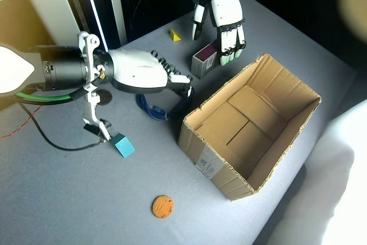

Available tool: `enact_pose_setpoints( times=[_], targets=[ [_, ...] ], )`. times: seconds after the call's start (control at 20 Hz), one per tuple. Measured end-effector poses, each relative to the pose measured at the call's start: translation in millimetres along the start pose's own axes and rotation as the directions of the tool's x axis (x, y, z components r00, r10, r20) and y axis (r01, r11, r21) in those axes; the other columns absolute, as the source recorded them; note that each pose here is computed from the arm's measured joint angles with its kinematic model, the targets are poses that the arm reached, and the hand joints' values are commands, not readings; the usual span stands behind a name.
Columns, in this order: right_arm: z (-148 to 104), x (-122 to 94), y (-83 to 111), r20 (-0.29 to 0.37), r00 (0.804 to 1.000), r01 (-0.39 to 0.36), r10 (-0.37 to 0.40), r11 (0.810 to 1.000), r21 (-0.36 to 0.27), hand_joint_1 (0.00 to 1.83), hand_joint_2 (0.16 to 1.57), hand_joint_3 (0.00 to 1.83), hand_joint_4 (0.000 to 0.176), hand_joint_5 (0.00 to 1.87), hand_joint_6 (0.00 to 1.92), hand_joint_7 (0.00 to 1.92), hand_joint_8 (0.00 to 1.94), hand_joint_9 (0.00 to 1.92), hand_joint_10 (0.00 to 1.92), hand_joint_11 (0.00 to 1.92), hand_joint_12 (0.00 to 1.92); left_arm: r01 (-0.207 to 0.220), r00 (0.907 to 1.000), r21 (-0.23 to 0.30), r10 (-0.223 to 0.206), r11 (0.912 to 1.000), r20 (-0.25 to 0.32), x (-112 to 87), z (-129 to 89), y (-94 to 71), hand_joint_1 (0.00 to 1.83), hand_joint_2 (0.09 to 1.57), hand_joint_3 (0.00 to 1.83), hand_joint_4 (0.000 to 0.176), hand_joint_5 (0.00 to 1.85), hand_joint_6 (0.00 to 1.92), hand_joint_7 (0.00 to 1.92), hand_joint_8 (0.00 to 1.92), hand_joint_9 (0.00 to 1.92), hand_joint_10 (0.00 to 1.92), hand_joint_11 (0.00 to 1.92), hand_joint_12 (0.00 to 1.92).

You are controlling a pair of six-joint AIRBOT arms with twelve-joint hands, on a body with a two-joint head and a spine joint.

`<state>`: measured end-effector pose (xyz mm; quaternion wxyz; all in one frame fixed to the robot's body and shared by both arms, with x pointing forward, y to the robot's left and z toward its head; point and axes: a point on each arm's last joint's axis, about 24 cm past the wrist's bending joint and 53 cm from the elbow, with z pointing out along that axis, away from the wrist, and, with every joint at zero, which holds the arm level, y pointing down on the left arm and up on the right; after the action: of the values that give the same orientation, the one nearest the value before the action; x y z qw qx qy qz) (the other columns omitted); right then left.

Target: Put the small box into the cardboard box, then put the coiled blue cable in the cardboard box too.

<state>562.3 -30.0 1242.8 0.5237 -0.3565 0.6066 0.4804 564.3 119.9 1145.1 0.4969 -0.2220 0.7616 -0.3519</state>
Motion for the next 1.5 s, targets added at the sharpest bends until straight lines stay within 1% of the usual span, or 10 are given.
enact_pose_setpoints(
  times=[0.2, 0.55, 0.7, 0.75, 0.85, 0.9, 0.95, 1.0, 1.2, 1.5],
  targets=[
    [-4, -2, 0.0, 0.004, 1.0, 0.002, -0.002, 1.0, -0.007, 0.39, 1.21, 0.0, 0.0, 0.48, 0.0, 0.5, 0.0, 0.5, 0.0, 0.07, 1.01, 0.003, 1.0, 0.002, -0.003, 1.0, -0.003, 4.6, 4, -0.8, 1.05, 0.98, 0.01, 0.0, 0.3, 0.0, 0.39, 0.0, 0.35, 0.0, 0.0, 0.64],
    [-4, -4, 6.7, 0.011, 1.0, 0.001, -0.001, 0.999, -0.036, 0.37, 1.21, 0.0, 0.0, 0.47, 0.0, 0.49, 0.0, 0.5, 0.0, 0.06, 1.05, 0.001, 1.0, 0.001, -0.001, 1.0, -0.006, 8.3, 11, 1.1, 1.07, 0.96, 0.0, 0.0, 0.34, 0.01, 0.43, 0.01, 0.4, 0.01, 0.0, 0.76],
    [-4, -4, 7.3, 0.012, 1.0, 0.001, -0.001, 0.999, -0.038, 0.38, 1.2, 0.0, 0.0, 0.48, 0.01, 0.5, 0.01, 0.5, 0.01, 0.06, 1.05, -0.003, 1.0, -0.009, 0.003, 1.0, -0.007, 9.6, 13, 5.8, 1.06, 1.01, 0.01, 0.0, 0.33, 0.0, 0.42, 0.0, 0.39, 0.0, 0.0, 0.72],
    [-4, -4, 8.2, 0.013, 1.0, 0.001, -0.001, 0.999, -0.042, 0.38, 1.2, 0.0, 0.0, 0.46, 0.0, 0.49, 0.0, 0.5, 0.0, 0.05, 1.05, -0.005, 0.9999, -0.006, 0.004, 1.0, -0.009, 10.2, 13, 5.0, 0.97, 1.07, 0.02, 0.0, 0.33, 0.0, 0.42, 0.0, 0.39, 0.0, 0.0, 0.79],
    [-4, -5, 9.0, 0.014, 1.0, 0.001, -0.001, 0.999, -0.045, 0.37, 1.21, 0.0, 0.0, 0.43, 0.0, 0.46, 0.0, 0.46, 0.0, 0.03, 1.03, -0.006, 0.9999, -0.004, 0.006, 1.0, -0.009, 10.1, 13, 4.6, 1.11, 1.11, 0.01, 0.0, 0.45, 0.03, 0.53, 0.03, 0.51, 0.05, 0.0, 1.05],
    [-4, -4, 8.9, 0.013, 1.0, 0.001, 0.0, 0.999, -0.045, 0.35, 1.22, 0.0, 0.0, 0.42, 0.0, 0.45, 0.0, 0.45, 0.0, 0.02, 1.02, -0.005, 0.9999, -0.005, 0.005, 1.0, -0.009, 10.1, 13, 4.8, 1.19, 1.11, 0.0, 0.0, 0.6, 0.04, 0.67, 0.05, 0.65, 0.1, 0.09, 1.15],
    [-4, -4, 8.9, 0.013, 1.0, 0.001, 0.0, 0.999, -0.045, 0.36, 1.21, 0.0, 0.0, 0.43, 0.0, 0.45, 0.0, 0.45, 0.0, 0.04, 1.0, -0.005, 0.9999, -0.004, 0.005, 1.0, -0.009, 10.2, 13, 4.7, 1.32, 1.17, 0.0, 0.0, 0.71, 0.98, 0.84, 0.91, 0.78, 1.11, 0.37, 1.21],
    [-4, -4, 9.2, 0.014, 1.0, 0.001, 0.0, 0.999, -0.046, 0.35, 1.22, 0.0, 0.0, 0.43, 0.0, 0.45, 0.0, 0.46, 0.0, 0.04, 1.0, -0.006, 1.0, -0.003, 0.006, 1.0, -0.008, 10.2, 13, 4.5, 1.34, 1.21, 0.0, 0.0, 0.7, 1.2, 0.79, 1.25, 0.73, 1.42, 0.45, 1.3],
    [-4, -5, 9.7, 0.015, 1.0, 0.001, 0.0, 0.999, -0.048, 0.34, 1.22, 0.0, 0.0, 0.41, 0.0, 0.44, 0.0, 0.44, 0.0, 0.03, 1.0, -0.003, 1.0, -0.005, 0.003, 1.0, 0.002, 8.3, 14, 5.0, 1.35, 1.21, 0.0, 0.0, 0.76, 1.15, 0.81, 1.31, 0.73, 1.53, 0.57, 1.48],
    [-5, -2, 13.7, 0.004, 1.0, 0.02, -0.019, 0.998, -0.065, 0.32, 1.23, 0.0, 0.0, 0.41, 0.0, 0.43, 0.0, 0.43, 0.01, 0.02, 1.03, -0.015, 0.9998, 0.021, 0.015, 0.9997, 0.011, 3.0, 15, -3.0, 1.35, 1.21, 0.0, 0.0, 0.76, 1.14, 0.84, 1.27, 0.71, 1.58, 0.53, 1.64]
  ],
)
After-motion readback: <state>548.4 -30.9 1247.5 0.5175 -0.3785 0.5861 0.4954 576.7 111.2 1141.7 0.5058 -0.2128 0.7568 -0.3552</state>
